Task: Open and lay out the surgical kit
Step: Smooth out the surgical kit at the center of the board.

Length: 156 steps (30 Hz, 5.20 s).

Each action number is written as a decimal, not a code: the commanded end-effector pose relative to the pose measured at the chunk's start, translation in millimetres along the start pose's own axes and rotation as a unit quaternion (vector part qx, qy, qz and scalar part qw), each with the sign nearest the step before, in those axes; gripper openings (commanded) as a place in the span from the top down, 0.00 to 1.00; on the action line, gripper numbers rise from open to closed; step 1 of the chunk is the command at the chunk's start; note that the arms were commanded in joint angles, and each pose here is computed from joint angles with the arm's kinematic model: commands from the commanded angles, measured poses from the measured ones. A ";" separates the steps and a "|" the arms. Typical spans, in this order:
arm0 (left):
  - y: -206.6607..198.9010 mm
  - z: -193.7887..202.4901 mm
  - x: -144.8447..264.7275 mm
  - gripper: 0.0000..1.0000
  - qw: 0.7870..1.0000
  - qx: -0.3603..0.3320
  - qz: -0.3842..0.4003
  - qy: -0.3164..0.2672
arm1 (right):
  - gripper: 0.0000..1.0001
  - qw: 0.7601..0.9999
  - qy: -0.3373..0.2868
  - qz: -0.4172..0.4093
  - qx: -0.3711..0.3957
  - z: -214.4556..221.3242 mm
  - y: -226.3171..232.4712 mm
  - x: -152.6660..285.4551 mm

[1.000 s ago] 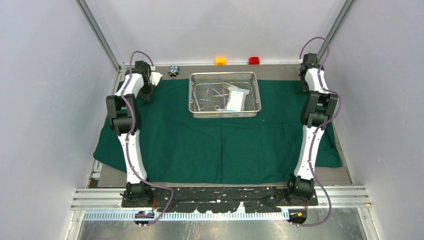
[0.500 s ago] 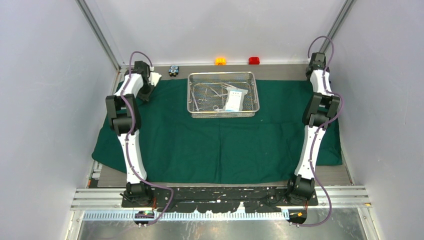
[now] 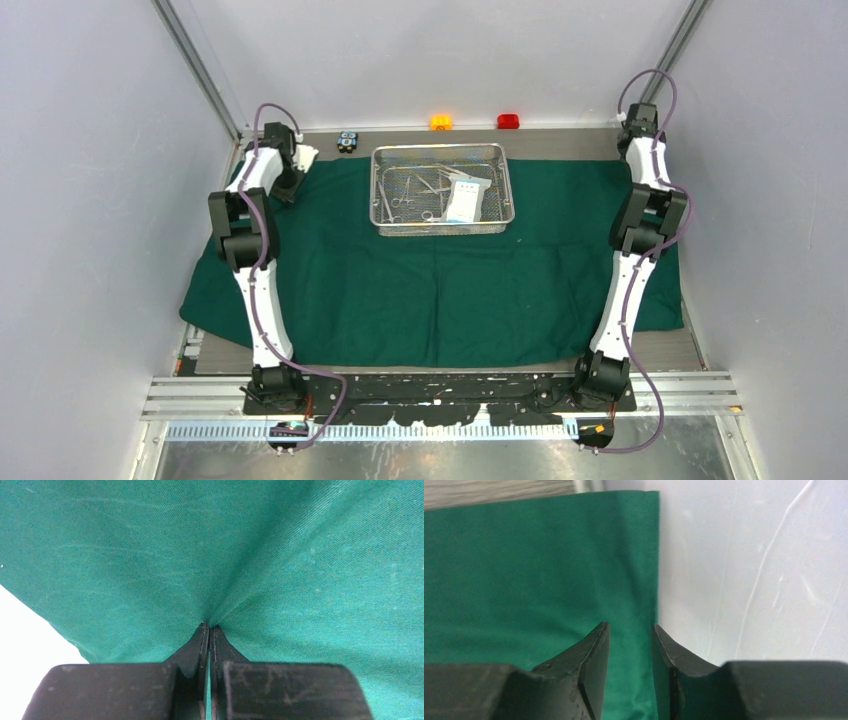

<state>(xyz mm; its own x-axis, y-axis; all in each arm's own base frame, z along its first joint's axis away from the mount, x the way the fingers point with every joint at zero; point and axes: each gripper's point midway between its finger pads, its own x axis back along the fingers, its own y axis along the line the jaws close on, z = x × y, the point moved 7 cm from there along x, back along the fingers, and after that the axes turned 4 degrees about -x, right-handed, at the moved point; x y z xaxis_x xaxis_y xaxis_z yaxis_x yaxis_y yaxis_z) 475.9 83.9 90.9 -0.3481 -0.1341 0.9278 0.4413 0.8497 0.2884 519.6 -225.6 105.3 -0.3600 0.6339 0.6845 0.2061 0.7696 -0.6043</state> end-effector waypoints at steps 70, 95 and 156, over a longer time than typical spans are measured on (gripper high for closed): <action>-32.9 53.2 -10.0 1.00 0.996 0.018 0.048 0.069 | 1.00 0.968 0.054 -0.237 -0.069 1.5 110.2 17.6; -13.3 37.4 12.1 1.00 0.997 0.038 0.021 0.056 | 0.84 0.954 -0.046 -0.270 -0.119 -42.8 76.5 73.9; -22.9 24.7 10.1 1.00 0.998 0.013 0.038 0.053 | 0.99 0.967 0.043 -0.242 -0.066 -1.1 101.1 42.9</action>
<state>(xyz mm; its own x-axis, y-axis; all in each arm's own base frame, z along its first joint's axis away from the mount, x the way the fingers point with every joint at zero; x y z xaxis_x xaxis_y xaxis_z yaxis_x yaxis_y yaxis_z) 450.1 77.3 92.7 -0.2784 -0.1238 0.9524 0.4113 0.8808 0.2347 520.6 -106.7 90.3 -0.3900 0.0980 0.9156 0.1336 0.9898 -0.0490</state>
